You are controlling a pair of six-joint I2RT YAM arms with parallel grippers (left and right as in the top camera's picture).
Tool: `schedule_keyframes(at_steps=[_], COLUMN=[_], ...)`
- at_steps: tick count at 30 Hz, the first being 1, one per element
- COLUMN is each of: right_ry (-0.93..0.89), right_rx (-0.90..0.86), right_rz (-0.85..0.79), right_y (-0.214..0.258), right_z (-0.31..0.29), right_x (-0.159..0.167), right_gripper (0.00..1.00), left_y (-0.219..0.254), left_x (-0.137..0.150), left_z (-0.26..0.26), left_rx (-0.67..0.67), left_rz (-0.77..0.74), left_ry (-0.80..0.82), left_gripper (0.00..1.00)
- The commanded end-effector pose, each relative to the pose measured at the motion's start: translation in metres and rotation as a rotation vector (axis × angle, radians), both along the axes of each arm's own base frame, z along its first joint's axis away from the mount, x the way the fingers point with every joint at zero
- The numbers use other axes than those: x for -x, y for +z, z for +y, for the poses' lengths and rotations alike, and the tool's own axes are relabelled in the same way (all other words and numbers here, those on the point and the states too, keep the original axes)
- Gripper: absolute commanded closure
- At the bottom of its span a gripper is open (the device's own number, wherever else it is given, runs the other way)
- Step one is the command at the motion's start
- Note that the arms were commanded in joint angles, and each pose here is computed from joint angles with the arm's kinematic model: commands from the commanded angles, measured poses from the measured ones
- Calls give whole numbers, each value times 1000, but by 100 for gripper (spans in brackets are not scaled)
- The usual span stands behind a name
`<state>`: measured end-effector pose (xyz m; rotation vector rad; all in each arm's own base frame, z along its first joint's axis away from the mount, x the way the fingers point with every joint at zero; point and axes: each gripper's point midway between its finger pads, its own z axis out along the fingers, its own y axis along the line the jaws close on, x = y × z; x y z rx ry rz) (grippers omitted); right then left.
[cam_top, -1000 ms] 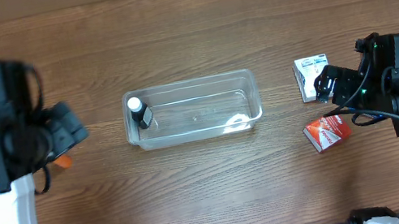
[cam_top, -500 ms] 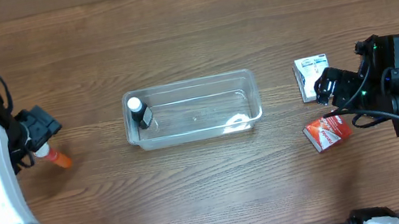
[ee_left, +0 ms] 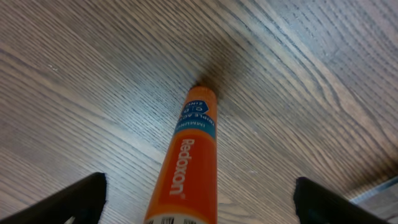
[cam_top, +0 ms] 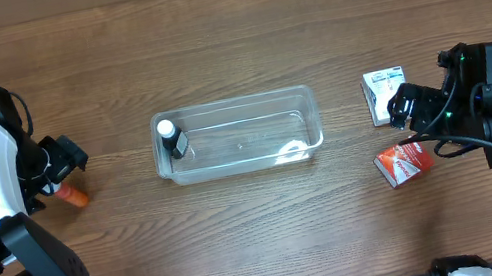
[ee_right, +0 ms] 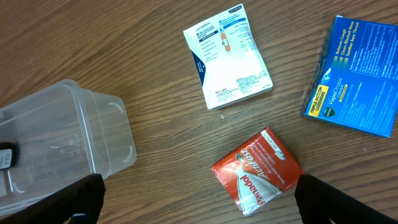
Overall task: Pack container
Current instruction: 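Move the left gripper to the orange Redoxon tube and grasp it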
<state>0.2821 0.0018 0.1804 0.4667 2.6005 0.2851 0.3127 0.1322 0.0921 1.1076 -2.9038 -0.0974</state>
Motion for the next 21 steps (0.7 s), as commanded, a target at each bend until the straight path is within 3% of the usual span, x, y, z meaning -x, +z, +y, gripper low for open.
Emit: schedule_keyframes(at_steps=[1,8,14,21], right_ry=[-12,-12,-12,-12], right_rx=[11,10,10,10], right_rz=[-41,-33,-33,-33], right_y=[14,12,12,12], right_z=[-4,-4,-4,-4], right_x=[-6,-4,-5,-5], right_gripper=[0,0,0,0], left_y=[-5,-5,-5,-4], left_x=[2,3,3,1], left_z=[-1,-1,-1,-3], left_rx=[15,16,16,15], left_rz=[14,18,18,16], left_ry=[-10,-10,-10,-23], left_gripper=[16,50,58,76])
